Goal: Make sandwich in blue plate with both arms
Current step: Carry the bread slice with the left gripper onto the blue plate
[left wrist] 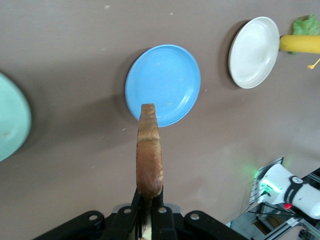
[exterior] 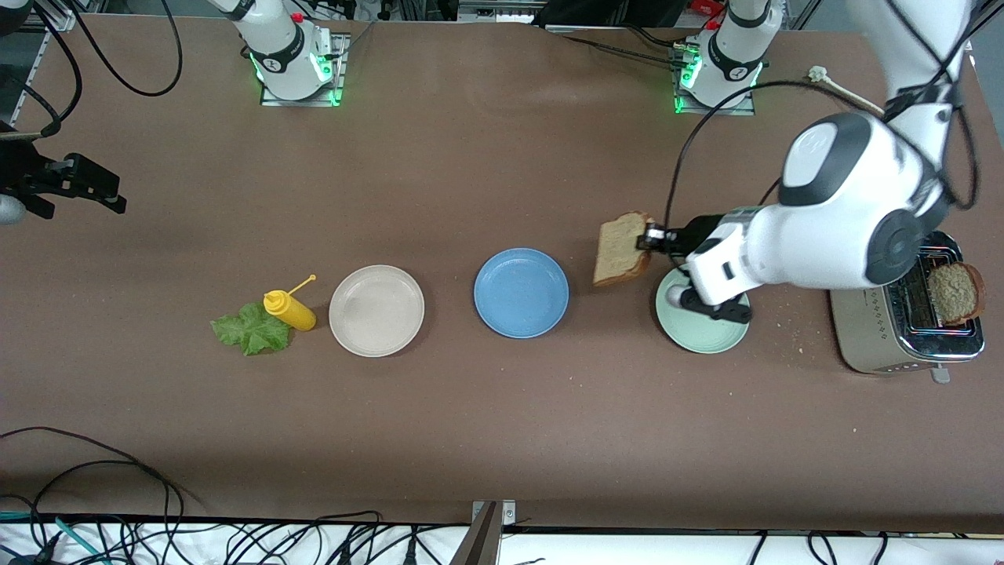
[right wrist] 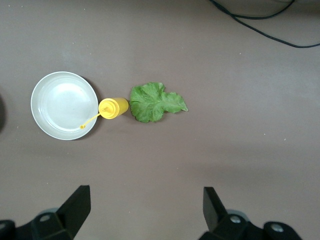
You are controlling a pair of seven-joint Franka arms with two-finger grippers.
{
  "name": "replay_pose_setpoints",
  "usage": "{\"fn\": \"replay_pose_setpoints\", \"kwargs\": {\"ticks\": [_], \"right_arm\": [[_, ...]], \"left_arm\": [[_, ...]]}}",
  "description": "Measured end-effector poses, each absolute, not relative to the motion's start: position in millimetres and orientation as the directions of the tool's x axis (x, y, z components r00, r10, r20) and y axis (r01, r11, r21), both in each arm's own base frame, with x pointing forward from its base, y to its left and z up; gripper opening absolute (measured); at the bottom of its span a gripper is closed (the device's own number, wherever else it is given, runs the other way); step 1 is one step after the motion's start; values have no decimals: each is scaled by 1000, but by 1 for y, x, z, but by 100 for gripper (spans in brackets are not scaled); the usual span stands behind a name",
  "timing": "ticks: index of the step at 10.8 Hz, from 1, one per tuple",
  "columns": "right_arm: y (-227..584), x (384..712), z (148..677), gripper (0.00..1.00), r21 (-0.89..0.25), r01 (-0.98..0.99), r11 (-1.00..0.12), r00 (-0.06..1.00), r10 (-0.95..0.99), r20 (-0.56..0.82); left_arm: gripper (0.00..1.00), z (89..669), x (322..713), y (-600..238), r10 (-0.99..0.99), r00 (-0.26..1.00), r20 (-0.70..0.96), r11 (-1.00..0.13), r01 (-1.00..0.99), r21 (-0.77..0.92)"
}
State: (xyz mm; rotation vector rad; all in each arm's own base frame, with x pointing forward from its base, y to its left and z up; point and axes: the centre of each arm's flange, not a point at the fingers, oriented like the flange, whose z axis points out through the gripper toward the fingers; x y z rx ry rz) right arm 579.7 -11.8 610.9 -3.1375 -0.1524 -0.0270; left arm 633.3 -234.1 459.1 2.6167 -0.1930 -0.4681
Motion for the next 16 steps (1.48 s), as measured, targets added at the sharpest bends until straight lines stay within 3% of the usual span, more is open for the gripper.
{"fn": "replay_pose_setpoints", "kwargs": {"ticks": [6,12,13,16], "right_arm": [[-21,580,609,100,-20,63,-998,998,63,16],[-39,591,579,100,-58,19,-998,999,21,-39],[-38,594,571,100,-57,19,-998,998,22,-55],[-37,602,550,100,-58,21,-998,996,26,-90]], "left_arm": [[8,345,633,-368,-203,955,-218,-806,-37,590],[8,247,635,-364,-359,921,-150,-721,-171,672],[11,239,635,-360,-382,914,-137,-710,-195,677],[47,232,645,-338,-422,902,-90,-682,-250,687]]}}
